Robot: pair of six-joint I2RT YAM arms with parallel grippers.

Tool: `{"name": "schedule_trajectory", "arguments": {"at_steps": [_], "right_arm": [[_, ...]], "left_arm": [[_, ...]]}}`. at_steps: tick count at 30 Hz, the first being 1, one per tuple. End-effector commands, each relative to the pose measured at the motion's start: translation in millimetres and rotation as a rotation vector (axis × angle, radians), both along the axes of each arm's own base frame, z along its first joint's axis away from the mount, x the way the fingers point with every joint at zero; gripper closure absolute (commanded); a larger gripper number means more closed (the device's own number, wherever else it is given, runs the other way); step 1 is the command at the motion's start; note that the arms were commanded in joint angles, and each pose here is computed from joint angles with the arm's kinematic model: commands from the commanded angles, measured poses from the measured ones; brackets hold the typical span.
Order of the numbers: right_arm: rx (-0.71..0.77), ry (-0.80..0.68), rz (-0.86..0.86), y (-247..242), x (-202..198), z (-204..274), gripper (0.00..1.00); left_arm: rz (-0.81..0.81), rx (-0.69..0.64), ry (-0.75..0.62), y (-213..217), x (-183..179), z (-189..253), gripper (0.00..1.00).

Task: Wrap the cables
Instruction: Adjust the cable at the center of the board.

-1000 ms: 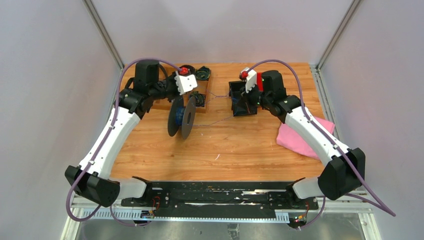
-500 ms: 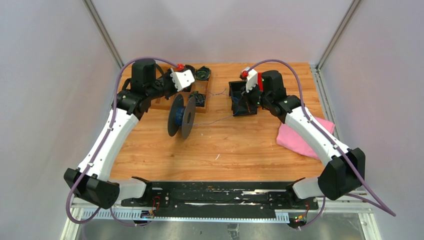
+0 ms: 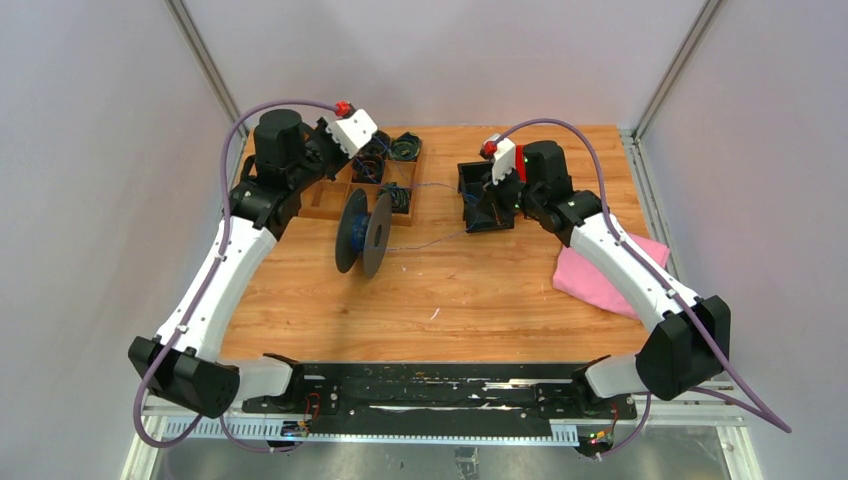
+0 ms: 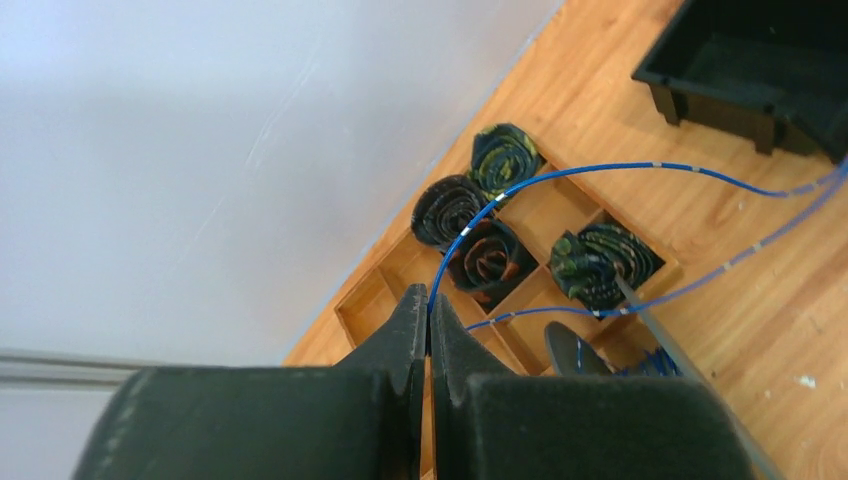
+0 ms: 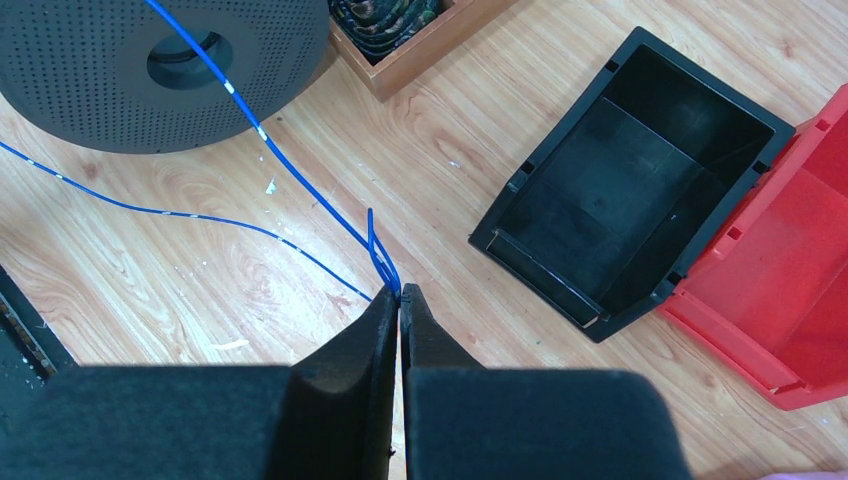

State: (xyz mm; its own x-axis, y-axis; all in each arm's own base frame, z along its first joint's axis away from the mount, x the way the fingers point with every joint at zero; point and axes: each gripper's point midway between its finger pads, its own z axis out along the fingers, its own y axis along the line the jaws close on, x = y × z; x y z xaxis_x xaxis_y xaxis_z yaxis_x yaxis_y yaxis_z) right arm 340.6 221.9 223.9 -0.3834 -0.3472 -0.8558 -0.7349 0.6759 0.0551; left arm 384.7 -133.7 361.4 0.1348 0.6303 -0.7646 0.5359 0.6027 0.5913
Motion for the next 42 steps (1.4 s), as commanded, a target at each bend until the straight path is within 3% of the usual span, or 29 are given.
{"name": "schedule_trajectory", "arguments": {"at_steps": [1,14,27,33,42], "right_arm": [[0.008,0.002,-0.023,-6,2,0,0.99],[-0.002,0.021,-0.016,-6,0,-9,0.99],[0.023,0.065,-0.017,1,2,-15,0.99],[0.018,0.086,-0.026,0,2,-21,0.99],[0.031,0.105,-0.003,5,0,-25,0.99]], "left_arm": [[0.122,-0.162,-0.064,7,22,26,1.00],[0.477,-0.395,-0.102,47,54,44,1.00],[0.262,-0.388,0.189,-37,91,-30,0.98],[0.189,-0.379,0.283,-76,88,-61,0.98],[0.114,-0.346,0.419,-101,76,-111,0.93]]}}
